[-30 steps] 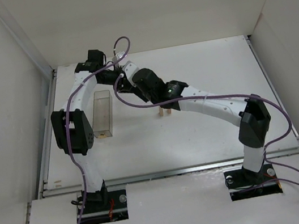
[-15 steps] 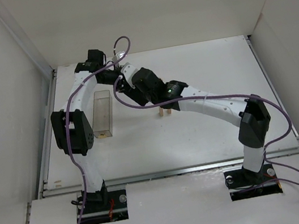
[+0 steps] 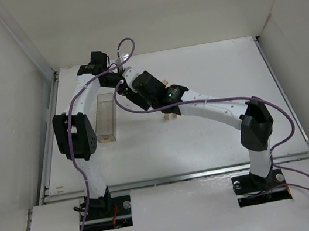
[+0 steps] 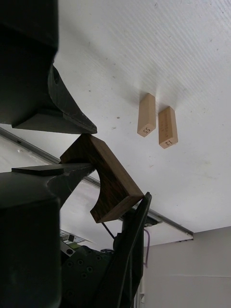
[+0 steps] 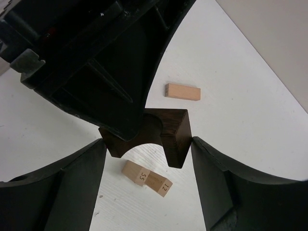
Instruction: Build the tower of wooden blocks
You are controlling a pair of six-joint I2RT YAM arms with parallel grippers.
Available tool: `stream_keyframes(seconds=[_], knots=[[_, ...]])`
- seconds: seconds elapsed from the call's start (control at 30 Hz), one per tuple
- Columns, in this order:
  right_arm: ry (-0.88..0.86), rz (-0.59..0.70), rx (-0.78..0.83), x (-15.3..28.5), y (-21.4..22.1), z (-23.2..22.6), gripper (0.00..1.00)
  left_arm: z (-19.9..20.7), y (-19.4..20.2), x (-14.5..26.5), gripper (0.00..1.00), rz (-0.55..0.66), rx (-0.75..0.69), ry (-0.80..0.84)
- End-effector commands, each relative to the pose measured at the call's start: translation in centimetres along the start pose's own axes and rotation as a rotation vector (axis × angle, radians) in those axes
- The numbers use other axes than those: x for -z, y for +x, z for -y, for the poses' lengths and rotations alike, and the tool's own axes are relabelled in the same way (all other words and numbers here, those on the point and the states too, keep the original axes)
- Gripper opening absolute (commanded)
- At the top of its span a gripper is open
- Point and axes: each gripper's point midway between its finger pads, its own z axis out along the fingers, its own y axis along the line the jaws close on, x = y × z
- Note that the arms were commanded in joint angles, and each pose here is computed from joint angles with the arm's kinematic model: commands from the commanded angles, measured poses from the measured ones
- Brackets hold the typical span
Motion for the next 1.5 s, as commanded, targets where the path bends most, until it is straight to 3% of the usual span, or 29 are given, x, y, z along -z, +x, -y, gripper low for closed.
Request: stream_keyframes(seconds=[0.0, 0.1, 0.17, 0.27, 0.4, 0.6, 0.7, 0.73, 0.83, 0.87, 0.93, 1.07, 1.2, 1.27, 1.47], knots=[[0.019, 0.027, -0.012, -0.4, -1.3, -0.1, 0.76, 5.5, -0.2, 2.1, 0.00, 0.038, -0.093, 0.113], [0.019, 0.028, -0.012, -0.6, -1.4, -0.2, 0.76, 5.9, -0.1, 2.1, 0.00, 0.036, -0.094, 0.133], [0.018, 0.020, -0.008, -1.0, -1.4, -0.4, 0.87, 5.9, -0.1, 2.1, 0.00, 0.036, -0.094, 0.133], [0.016, 0.011, -0.012, -1.1, -0.9, -0.6, 0.88, 5.7, 0.1, 2.0, 0.00, 0.032, -0.086, 0.133], [0.042, 0.035, -0.028, -0.6, -1.6, 0.2, 0.69, 5.8, 0.3, 2.1, 0.00, 0.032, -0.086, 0.133], [0.063, 0.031, -0.028, -0.4, -1.4, 0.6, 0.66, 5.7, 0.3, 2.1, 0.00, 0.032, -0.085, 0.124], [0.063, 0.031, -0.028, -0.2, -1.4, 0.7, 0.49, 5.5, 0.2, 2.1, 0.00, 0.033, -0.085, 0.115], [0.063, 0.031, -0.028, -0.2, -1.4, 0.7, 0.35, 5.4, 0.1, 2.0, 0.00, 0.038, -0.093, 0.106], [0.056, 0.042, -0.033, 0.2, -1.7, 0.8, 0.18, 4.9, 0.0, 2.0, 0.01, 0.040, -0.092, 0.081], [0.056, 0.042, -0.034, 0.2, -1.7, 0.8, 0.08, 4.9, 0.0, 2.0, 0.15, 0.040, -0.092, 0.081], [0.057, 0.050, -0.049, 0.5, -2.0, 1.0, 0.00, 4.9, 0.0, 2.0, 0.31, 0.040, -0.092, 0.081], [0.047, 0.052, -0.068, 0.7, -2.0, 0.9, 0.00, 4.6, 0.0, 2.0, 0.46, 0.042, -0.092, 0.063], [0.036, 0.045, -0.084, 1.0, -1.4, 0.7, 0.00, 4.5, -0.2, 1.9, 0.53, 0.042, -0.092, 0.063], [0.036, 0.045, -0.095, 1.2, -1.3, 0.7, 0.00, 4.5, -0.2, 1.9, 0.65, 0.042, -0.092, 0.063], [0.021, 0.025, -0.142, 1.8, -1.2, 0.6, 0.00, 4.5, -1.8, 2.6, 0.74, 0.080, -0.152, 0.000]])
